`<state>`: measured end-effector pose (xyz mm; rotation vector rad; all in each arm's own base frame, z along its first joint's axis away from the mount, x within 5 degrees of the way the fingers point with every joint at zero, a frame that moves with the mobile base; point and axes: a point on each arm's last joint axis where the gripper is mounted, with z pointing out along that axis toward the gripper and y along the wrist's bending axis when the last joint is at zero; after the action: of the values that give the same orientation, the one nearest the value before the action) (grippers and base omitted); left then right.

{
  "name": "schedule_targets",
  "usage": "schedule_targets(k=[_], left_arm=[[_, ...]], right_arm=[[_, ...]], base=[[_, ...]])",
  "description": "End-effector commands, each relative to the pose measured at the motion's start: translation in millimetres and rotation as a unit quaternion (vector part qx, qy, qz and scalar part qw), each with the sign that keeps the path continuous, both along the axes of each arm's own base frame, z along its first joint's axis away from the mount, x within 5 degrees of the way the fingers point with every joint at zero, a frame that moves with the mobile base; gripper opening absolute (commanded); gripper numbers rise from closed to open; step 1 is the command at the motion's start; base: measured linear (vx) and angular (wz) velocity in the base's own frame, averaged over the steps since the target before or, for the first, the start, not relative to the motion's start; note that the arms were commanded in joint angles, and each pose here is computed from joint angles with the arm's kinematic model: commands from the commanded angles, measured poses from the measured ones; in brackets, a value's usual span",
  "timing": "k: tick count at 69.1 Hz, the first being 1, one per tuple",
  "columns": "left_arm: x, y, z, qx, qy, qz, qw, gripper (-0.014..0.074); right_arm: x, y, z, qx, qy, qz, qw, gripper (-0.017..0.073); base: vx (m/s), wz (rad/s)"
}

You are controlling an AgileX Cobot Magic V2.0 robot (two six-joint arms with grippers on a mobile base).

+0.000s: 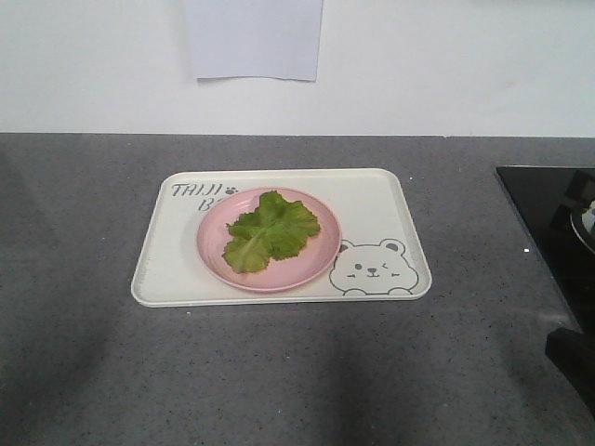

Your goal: Transfer vegetables to tray and serve

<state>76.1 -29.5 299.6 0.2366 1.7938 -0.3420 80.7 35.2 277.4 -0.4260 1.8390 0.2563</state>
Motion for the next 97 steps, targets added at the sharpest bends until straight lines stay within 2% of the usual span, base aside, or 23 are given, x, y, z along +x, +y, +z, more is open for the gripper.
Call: schedule_targets(k=[1,34,38,40,50,56,61,71,78,87,90,97], left_arm=[[1,-1.1,14,-0.026,-0.041,-0.002,0.999,0.0021],[1,-1.1,14,-0.026,-0.041,-0.002,0.999,0.0021],[1,-0.6,14,-0.009,-0.046,-0.002,0.999,0.0021],[2,0.2,14,0.011,-0.054,-0.001,0.999,0.0021],[1,5.0,7,0.069,-0.083,0.013,0.994,0.0021],[1,9.3,-5,0.076,-0.097,0.036,0.992,0.0021],[-2,12.8,-17,0.067,-0.108,0.057,0.99,0.0021],[-9,19.7,-52,0.016,-0.128,0.104,0.986,0.0021],[-15,22.5,-78,-0.003,-0.143,0.124,0.982,0.0021],[-20,25.4,-102,-0.04,-0.149,0.148,0.977,0.0021],[-20,26.5,-104,-0.038,-0.129,0.156,0.979,0.0021],[-20,26.9,-105,-0.034,-0.121,0.158,0.979,0.0021]], right_arm=[[2,-2,13,0.012,-0.033,-0.015,0.999,-0.0006],[2,-2,13,0.012,-0.033,-0.015,0.999,-0.0006],[2,-2,13,0.012,-0.033,-0.015,0.999,-0.0006],[2,-2,13,0.012,-0.033,-0.015,0.999,-0.0006],[2,-2,13,0.012,-0.033,-0.014,0.999,-0.0006],[2,-2,12,0.012,-0.032,-0.014,0.999,-0.0006],[2,-2,12,0.012,-0.032,-0.014,0.999,-0.0006],[2,-2,12,0.012,-0.032,-0.014,0.999,-0.0006],[2,-2,12,0.012,-0.032,-0.014,0.999,-0.0006],[2,-2,12,0.012,-0.032,-0.014,0.999,-0.0006],[2,-2,12,0.012,-0.032,-0.014,0.999,-0.0006],[2,-2,12,0.012,-0.032,-0.014,0.999,-0.0006]], base=[[0.0,0.0],[0.0,0.0],[0.0,0.0],[0.0,0.0],[0.0,0.0],[0.0,0.0],[0.0,0.0],[0.0,0.0],[0.0,0.0],[0.0,0.0],[0.0,0.0],[0.0,0.0]])
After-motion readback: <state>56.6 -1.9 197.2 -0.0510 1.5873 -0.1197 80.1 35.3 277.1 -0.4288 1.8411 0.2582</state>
